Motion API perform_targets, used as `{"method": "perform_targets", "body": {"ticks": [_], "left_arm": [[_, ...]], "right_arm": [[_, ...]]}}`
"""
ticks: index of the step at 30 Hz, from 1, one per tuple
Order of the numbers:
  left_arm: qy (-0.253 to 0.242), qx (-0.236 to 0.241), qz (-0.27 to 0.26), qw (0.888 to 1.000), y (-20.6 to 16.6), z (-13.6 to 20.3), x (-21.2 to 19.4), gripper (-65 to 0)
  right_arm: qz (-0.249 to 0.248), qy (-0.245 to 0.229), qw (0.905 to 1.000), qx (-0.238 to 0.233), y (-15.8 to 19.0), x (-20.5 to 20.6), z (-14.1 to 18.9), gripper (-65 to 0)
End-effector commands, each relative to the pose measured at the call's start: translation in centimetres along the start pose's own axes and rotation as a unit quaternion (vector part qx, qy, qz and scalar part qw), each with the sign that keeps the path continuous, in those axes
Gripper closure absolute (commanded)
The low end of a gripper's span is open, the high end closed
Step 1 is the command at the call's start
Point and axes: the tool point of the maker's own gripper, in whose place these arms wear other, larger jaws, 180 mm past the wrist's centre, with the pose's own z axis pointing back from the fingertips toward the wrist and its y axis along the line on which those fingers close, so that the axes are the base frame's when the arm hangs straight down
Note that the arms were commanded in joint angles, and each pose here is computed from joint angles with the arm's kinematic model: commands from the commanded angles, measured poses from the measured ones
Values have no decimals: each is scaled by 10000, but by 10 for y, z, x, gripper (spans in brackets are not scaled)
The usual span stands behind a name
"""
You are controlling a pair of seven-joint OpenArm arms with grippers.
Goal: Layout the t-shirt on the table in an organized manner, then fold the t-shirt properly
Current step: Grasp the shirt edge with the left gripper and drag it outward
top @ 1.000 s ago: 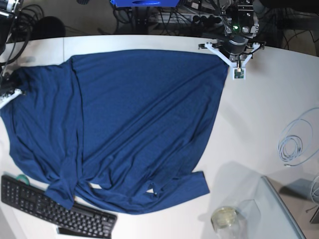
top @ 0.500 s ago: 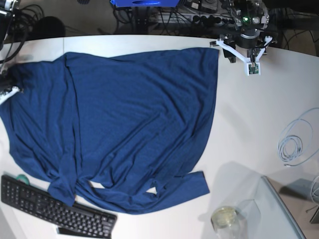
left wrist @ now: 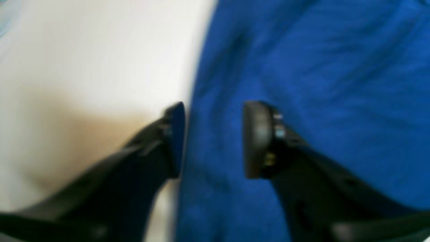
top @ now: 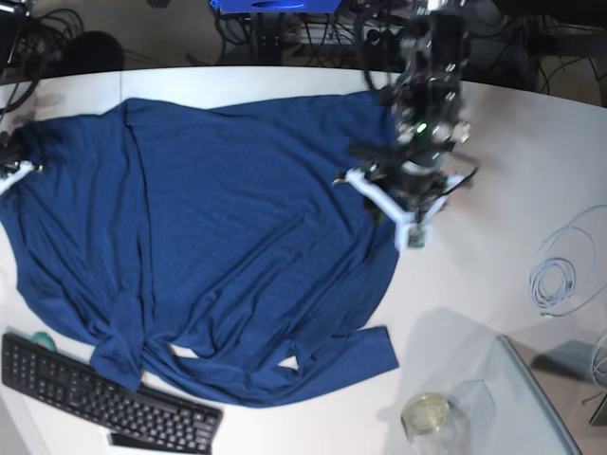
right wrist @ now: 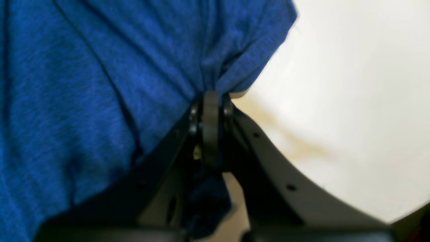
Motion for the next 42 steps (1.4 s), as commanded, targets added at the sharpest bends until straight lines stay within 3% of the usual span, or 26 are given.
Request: {"method": "perform_targets", "body": {"ticks": [1, 4, 10, 13, 16, 20, 22, 29, 33, 36, 42], "left_arm": [[-163, -4, 19, 9999, -2, -9, 16, -142], [95, -85, 65, 9999, -13, -36, 13, 0], [-4, -46, 1, 10000, -8, -44, 3, 0], [-95, -39, 0, 9999, -7, -43, 0, 0], [-70, 140, 158, 9998, 9, -47, -8, 0], [153, 226, 229, 9994, 18, -53, -25, 0], [269, 310, 196, 9990, 28, -53, -35, 0], [545, 488, 10, 9973, 53, -50, -62, 0], [652, 658, 58, 9957, 71, -43, -75, 0], [716, 879, 222, 9933, 90, -35, -86, 0], [330, 968, 199, 9946, 96, -16, -63, 0]], "right_arm": [[42, -374, 9992, -112, -11, 28, 7, -18], [-165, -609, 9978, -211, -19, 39, 15, -83], [-240, -907, 9952, -265, -22, 59, 24, -305], [-299, -1026, 9940, -232, -20, 71, 22, -345], [-468, -1177, 9919, -88, -12, 92, 9, -305], [-437, -1136, 9925, 124, 0, 106, -22, -77], [-480, -1002, 9935, 246, 10, 105, -37, -14], [-867, -560, 9945, 195, 6, 85, -58, -24], [-1010, -457, 9932, -352, -13, 75, -58, -23], [-1001, -341, 9935, -423, -16, 61, -59, -23], [-934, -399, 9938, -449, -19, 59, -55, -21]]}}
